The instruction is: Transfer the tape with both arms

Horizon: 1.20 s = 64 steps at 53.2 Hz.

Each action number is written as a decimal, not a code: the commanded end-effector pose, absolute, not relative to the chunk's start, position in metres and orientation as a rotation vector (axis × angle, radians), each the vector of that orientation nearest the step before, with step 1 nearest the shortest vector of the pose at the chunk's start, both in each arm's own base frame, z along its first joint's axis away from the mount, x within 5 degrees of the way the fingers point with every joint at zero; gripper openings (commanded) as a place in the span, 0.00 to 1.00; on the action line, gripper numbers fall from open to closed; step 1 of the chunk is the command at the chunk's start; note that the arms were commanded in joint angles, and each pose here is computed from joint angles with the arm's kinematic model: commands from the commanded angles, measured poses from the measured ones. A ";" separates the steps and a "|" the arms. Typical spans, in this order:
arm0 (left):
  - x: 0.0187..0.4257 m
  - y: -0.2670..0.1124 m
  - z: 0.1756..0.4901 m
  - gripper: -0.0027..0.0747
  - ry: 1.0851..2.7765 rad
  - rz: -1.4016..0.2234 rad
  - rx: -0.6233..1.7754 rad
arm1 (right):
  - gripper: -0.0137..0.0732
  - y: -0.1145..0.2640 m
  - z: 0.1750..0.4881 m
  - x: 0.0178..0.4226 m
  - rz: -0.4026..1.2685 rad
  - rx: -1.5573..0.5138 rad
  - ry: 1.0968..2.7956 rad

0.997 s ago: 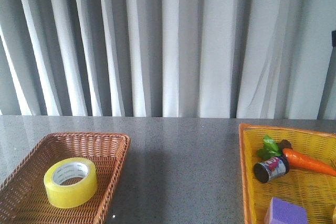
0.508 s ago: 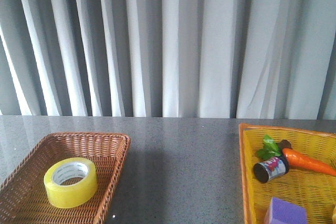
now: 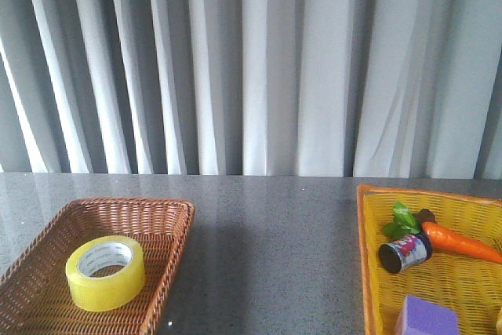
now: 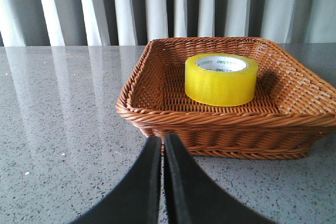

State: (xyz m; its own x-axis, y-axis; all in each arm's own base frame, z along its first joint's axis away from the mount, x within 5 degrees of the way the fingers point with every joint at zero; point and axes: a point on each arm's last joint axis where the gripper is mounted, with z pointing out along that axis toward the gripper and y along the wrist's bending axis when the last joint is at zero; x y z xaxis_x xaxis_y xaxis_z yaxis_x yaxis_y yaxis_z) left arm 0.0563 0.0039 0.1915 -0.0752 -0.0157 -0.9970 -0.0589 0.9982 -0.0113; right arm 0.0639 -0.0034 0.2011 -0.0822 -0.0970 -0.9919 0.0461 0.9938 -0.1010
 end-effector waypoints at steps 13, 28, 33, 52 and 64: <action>0.054 0.003 0.207 0.03 1.529 0.021 -0.053 | 0.15 -0.004 0.194 0.056 -0.137 -0.041 1.592; 0.054 0.003 0.207 0.03 1.529 0.021 -0.053 | 0.15 -0.004 0.194 0.056 -0.160 -0.060 1.592; 0.054 0.003 0.207 0.03 1.529 0.021 -0.053 | 0.15 -0.004 0.194 0.056 -0.149 -0.051 1.593; 0.054 0.003 0.207 0.03 1.529 0.021 -0.053 | 0.15 -0.003 0.197 0.056 -0.115 -0.020 1.564; 0.054 0.003 0.207 0.03 1.529 0.021 -0.053 | 0.15 -0.003 0.203 0.056 -0.117 -0.021 1.492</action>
State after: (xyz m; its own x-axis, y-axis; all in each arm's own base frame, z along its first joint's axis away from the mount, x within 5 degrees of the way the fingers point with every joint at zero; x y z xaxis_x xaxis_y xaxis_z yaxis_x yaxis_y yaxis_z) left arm 0.0563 0.0039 0.1915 -0.0752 -0.0153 -0.9971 -0.0589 0.9982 -0.0109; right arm 0.0565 -0.0032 0.1973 -0.0193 -0.0822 -0.9964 0.0548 0.9950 -0.0831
